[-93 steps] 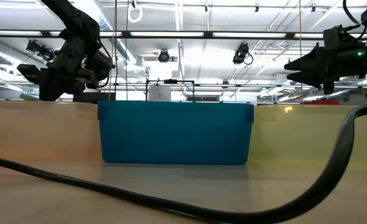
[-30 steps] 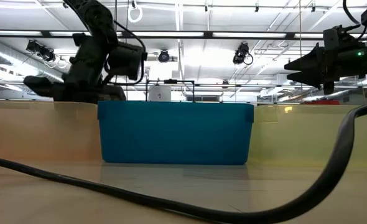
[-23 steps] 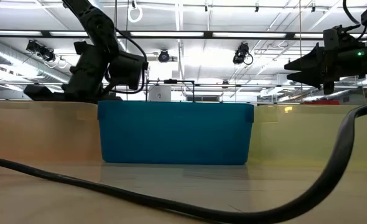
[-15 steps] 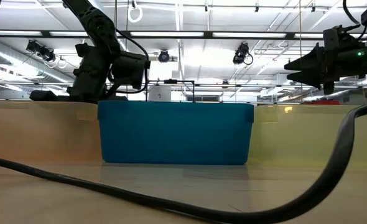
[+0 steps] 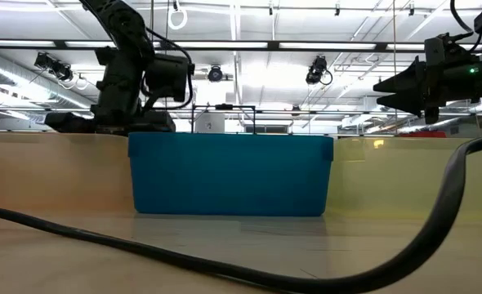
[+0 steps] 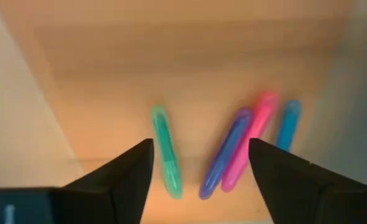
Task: Pick & Place Markers
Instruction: Return to Home Position
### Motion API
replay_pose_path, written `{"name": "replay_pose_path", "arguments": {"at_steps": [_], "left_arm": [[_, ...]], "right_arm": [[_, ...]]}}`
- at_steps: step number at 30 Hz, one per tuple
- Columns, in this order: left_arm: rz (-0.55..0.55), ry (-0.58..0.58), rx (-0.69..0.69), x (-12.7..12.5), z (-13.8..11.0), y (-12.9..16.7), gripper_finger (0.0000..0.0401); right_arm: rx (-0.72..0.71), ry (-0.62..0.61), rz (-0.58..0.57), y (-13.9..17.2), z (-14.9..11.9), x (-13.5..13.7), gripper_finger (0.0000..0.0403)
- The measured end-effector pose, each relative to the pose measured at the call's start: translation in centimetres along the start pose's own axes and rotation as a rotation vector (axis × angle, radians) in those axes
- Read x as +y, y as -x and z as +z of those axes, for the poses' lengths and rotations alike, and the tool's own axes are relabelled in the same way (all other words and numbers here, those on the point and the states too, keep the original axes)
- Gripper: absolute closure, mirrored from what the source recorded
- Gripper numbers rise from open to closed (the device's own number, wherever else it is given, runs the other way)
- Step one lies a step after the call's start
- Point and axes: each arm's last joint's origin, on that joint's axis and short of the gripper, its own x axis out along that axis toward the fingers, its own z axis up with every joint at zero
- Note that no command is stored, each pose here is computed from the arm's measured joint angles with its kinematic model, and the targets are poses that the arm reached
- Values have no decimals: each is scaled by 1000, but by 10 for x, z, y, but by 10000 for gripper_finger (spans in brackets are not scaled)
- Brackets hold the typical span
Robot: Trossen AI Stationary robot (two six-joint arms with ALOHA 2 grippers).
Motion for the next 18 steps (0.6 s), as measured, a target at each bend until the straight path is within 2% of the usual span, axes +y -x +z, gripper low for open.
{"name": "replay_pose_path", "arguments": {"at_steps": [4, 11, 18], "left_arm": [[-39, -88, -74, 2, -2, 13, 112], [-129, -306, -245, 8, -11, 43, 106], [-235, -660, -474, 21, -23, 74, 106]], "right_arm": [[0, 0, 0, 0, 0, 0, 188], [0, -1, 1, 0, 0, 0, 188], [0, 0, 0, 0, 0, 0, 188]]}}
